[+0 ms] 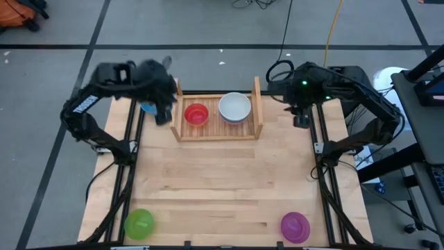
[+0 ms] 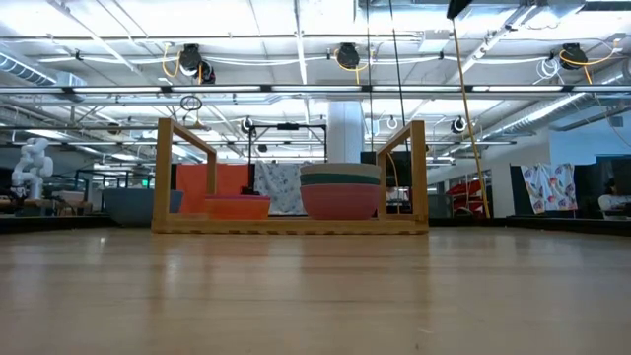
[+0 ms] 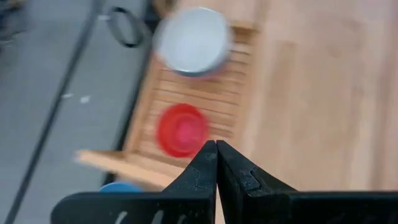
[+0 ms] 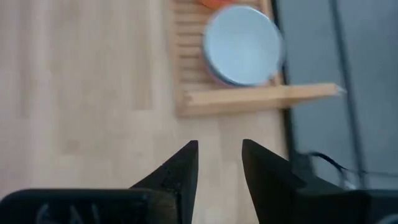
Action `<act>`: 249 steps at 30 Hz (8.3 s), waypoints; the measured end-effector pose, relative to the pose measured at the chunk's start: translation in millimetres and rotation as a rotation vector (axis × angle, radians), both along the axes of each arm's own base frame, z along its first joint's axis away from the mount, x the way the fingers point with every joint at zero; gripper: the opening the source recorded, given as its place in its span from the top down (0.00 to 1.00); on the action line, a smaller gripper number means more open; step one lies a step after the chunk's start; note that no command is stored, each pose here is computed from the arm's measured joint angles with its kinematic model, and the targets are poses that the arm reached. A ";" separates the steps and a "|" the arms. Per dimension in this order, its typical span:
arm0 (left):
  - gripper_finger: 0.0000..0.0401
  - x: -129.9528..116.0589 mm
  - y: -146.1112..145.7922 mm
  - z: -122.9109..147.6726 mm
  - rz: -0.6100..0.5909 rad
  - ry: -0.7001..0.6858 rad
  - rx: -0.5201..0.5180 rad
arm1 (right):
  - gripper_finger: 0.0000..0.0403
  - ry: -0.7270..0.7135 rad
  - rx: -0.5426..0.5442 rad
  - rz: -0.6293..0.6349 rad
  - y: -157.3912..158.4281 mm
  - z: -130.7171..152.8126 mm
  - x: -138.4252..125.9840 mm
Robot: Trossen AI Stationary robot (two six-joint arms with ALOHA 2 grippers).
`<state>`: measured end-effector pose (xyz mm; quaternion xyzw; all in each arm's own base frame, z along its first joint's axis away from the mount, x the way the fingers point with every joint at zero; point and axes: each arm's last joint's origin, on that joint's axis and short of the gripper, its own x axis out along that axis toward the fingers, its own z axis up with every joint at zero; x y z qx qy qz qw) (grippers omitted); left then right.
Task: Place and stack bowls onto a shelf
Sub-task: Stack the blue bowl onto the white bowl
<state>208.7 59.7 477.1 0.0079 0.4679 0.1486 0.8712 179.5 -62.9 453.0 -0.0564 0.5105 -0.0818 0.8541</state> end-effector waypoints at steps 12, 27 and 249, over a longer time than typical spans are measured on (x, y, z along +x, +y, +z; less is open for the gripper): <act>0.99 25.0 -48.0 -42.8 -0.024 0.135 -0.156 | 0.72 -0.142 0.013 0.072 9.7 14.7 -20.4; 0.78 28.9 -23.0 -71.2 0.227 0.211 -0.207 | 0.72 -0.165 -0.009 0.092 9.2 16.5 -19.1; 0.94 -86.5 257.5 -284.4 1.271 0.018 -0.780 | 0.72 -0.437 -0.178 0.153 2.6 39.0 0.0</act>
